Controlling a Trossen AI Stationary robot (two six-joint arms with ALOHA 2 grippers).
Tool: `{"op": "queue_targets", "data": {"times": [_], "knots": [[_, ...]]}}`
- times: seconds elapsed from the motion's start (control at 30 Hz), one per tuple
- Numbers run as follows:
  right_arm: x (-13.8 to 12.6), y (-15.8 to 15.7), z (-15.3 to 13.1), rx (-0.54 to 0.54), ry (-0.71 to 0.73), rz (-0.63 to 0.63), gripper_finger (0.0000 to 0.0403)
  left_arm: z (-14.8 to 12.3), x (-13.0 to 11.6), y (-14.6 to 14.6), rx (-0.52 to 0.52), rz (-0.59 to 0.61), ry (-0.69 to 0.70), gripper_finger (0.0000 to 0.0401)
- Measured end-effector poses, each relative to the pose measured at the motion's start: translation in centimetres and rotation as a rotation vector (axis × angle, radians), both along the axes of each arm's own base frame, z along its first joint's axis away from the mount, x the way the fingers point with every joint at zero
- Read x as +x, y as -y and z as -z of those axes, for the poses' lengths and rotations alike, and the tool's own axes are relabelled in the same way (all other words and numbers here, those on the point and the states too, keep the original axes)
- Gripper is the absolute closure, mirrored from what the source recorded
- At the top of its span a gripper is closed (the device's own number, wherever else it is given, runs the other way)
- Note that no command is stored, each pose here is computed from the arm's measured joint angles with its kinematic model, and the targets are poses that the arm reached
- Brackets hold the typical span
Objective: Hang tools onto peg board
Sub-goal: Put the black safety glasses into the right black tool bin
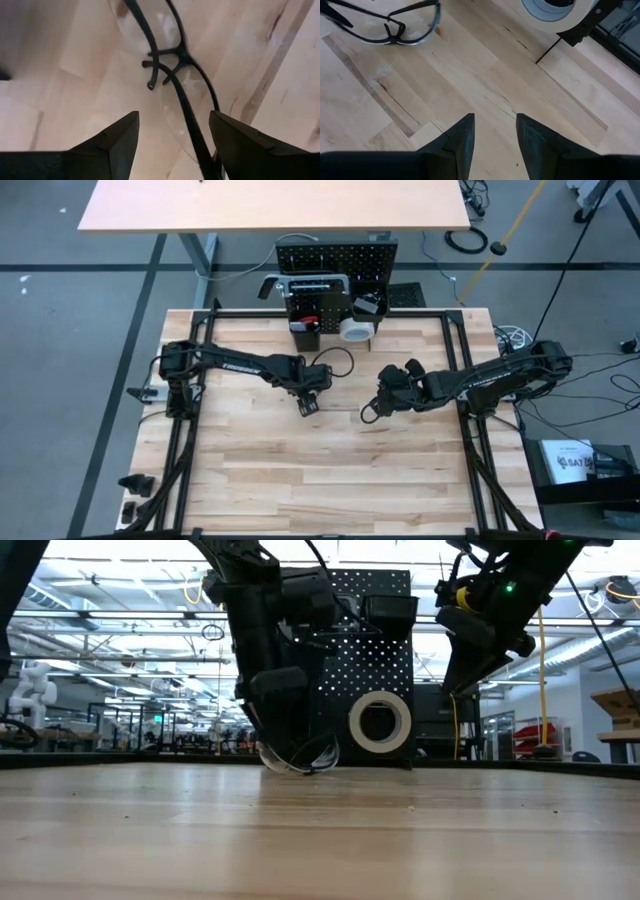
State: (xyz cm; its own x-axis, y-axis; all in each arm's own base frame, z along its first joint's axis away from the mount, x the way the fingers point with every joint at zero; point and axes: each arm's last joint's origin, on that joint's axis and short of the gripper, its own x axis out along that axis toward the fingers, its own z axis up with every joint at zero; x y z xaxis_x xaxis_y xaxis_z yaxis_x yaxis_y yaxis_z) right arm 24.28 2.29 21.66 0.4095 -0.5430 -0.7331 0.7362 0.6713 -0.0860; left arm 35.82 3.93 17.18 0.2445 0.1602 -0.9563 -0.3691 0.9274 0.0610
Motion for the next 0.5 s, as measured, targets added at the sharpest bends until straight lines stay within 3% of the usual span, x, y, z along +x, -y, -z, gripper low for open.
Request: {"op": "queue_targets", "data": {"times": [0.13, 0.23, 0.37, 0.5], "knots": [[0.0, 0.0, 0.0, 0.001, 0.0, 0.0, 0.0264, 0.43, 0.07, 0.03, -0.005, 0.007, -0.013, 0.0163], [0.0, 0.01, 0.01, 0.001, 0.0, 0.0, 0.0264, 0.42, 0.11, 0.02, -0.002, 0.013, -0.011, 0.0195], [0.01, 0.0, 0.0, 0.001, 0.0, -0.001, 0.0264, 0.42, 0.09, 0.02, 0.006, 0.031, -0.015, 0.0269], [0.01, 0.0, 0.0, 0.001, 0.0, 0.0, 0.0264, 0.38, 0.08, 0.05, 0.011, 0.049, -0.018, 0.0369]]}}
